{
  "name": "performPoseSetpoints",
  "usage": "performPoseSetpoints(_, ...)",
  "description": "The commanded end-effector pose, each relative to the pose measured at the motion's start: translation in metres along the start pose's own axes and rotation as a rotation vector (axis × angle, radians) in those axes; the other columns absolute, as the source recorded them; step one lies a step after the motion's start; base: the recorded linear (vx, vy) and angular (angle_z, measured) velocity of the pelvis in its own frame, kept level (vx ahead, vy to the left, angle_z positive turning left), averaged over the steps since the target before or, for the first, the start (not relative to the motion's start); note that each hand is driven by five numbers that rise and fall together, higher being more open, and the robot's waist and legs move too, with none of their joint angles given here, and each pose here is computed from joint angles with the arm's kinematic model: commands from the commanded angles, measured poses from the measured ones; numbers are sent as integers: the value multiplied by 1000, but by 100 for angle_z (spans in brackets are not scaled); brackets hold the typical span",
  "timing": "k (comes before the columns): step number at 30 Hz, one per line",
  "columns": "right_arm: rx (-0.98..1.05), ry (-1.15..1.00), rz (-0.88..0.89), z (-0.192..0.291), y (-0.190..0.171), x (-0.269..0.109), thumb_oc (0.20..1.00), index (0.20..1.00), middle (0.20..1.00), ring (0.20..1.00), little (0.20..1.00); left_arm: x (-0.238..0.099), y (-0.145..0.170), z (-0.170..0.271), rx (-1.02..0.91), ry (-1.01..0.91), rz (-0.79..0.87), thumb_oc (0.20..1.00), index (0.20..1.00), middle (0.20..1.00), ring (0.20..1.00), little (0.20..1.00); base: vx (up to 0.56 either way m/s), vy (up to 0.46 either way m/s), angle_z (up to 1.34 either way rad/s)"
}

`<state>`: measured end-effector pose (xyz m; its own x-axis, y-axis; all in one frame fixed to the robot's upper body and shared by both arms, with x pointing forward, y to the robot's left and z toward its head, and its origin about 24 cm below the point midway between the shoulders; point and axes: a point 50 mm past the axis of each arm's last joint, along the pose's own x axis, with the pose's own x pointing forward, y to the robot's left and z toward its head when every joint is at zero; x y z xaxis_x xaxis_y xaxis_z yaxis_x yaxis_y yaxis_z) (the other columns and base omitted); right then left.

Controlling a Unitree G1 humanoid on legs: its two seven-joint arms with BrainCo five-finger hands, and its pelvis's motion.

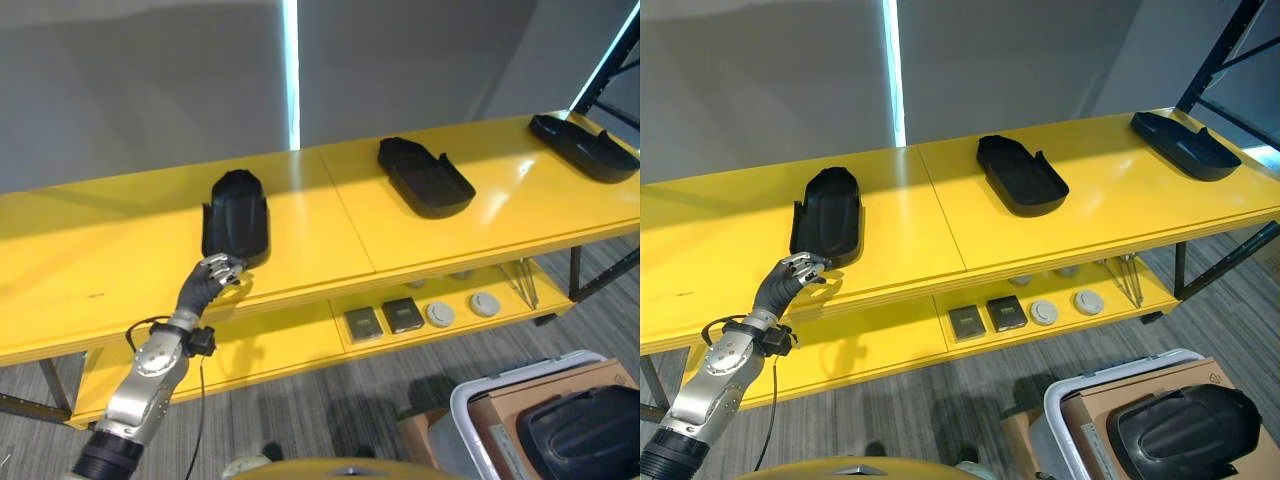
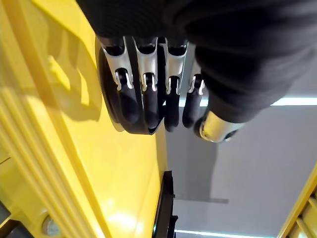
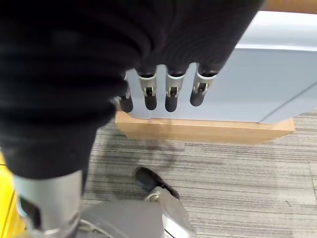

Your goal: Move parts from the plastic box to the shelf.

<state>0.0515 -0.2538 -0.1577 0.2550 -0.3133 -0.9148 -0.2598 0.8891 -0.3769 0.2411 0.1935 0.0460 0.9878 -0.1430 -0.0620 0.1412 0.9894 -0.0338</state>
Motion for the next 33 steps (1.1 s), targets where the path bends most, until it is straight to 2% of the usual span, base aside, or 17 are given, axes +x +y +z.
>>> performPoseSetpoints(1,-4,16,-6,0,0,1,1000,1000,1000,1000,1000,19,0,28,-27,-153,3,200,200,200,200,200,12,-5,-5)
performPoseSetpoints(14,-61,4,14,2,2,1,1000,1000,1000,1000,1000,32,-2,-12,-24,-8,84,200,200,200,200,200,7,-3,-3)
performPoseSetpoints(33,-133,5,37,-1,0,0,1000,1000,1000,1000,1000,56,0,-11,34,0,193,200,200,200,200,200,13,-2,-4)
